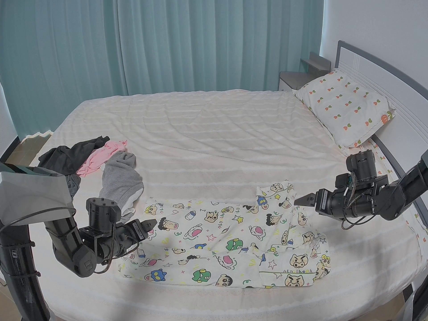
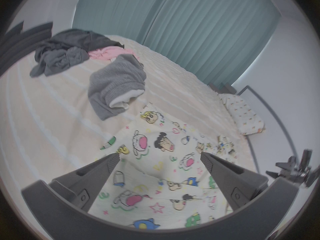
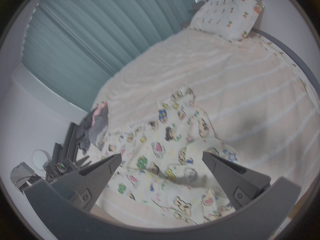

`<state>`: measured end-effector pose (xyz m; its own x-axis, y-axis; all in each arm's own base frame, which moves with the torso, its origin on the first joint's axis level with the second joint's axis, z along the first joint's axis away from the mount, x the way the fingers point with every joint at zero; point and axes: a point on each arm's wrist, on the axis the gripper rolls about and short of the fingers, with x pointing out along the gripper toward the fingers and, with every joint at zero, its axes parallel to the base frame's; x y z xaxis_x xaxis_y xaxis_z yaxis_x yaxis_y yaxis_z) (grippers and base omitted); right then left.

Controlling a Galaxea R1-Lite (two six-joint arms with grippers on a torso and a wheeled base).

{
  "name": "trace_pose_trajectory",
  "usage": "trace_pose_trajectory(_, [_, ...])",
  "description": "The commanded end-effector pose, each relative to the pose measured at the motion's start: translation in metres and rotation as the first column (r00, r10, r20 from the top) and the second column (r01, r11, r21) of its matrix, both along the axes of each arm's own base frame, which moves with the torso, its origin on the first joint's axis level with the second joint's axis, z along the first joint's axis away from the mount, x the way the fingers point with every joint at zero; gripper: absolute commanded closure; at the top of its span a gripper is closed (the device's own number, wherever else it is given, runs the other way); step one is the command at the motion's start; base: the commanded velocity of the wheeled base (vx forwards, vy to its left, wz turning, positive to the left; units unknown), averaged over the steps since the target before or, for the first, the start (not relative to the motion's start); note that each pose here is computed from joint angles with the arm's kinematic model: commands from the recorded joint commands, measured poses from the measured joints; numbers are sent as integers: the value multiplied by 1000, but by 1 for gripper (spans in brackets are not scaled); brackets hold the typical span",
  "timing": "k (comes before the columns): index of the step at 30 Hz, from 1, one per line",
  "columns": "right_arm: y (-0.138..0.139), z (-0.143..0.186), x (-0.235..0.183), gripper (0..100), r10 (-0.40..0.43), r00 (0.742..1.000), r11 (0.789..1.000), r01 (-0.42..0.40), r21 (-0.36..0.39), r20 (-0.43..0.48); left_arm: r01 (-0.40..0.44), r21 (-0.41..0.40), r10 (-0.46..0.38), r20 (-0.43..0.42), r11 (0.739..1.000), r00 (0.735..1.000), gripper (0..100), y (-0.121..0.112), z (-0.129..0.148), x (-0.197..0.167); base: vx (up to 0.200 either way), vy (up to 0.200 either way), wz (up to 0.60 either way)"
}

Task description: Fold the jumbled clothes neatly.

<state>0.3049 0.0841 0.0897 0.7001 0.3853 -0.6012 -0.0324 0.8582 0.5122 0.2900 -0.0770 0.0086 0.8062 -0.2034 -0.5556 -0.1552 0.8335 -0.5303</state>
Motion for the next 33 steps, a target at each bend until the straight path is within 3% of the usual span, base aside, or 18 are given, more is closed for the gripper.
trace_pose_trajectory(1, [-1,-24,-22,0,-36,999,998,36,59,-4,13,-149,-11,10,989,1000,0,0,14,0,200,0,0])
trace_pose_trajectory(4, [1,-32,-19,0,-42,998,997,39,74,37,11,-150,-10,6,989,1000,0,1,12,1,200,0,0])
trace_pose_trajectory(10, [1,-27,-23,0,-40,996,996,33,83,83,-7,-144,6,-9,989,1000,0,5,6,4,0,0,0])
trace_pose_trajectory(17, [2,-25,-26,0,-32,996,996,24,83,86,-14,-136,10,-29,991,1000,0,7,-1,5,0,0,0])
trace_pose_trajectory(22, [3,-24,-29,0,-26,996,996,19,82,88,-19,-116,19,-6,993,1000,0,9,-6,29,0,0,0])
trace_pose_trajectory(25, [7,-28,-29,0,-13,997,997,7,78,77,-37,-59,36,-9,998,999,0,19,-6,67,0,0,0])
trace_pose_trajectory(28, [7,-29,-30,0,-8,997,997,3,77,74,-40,-6,40,-77,999,996,0,32,1,97,0,0,0])
trace_pose_trajectory(33, [6,-31,-32,0,-6,998,997,1,71,66,42,139,-29,-94,989,995,0,51,-10,140,0,0,0])
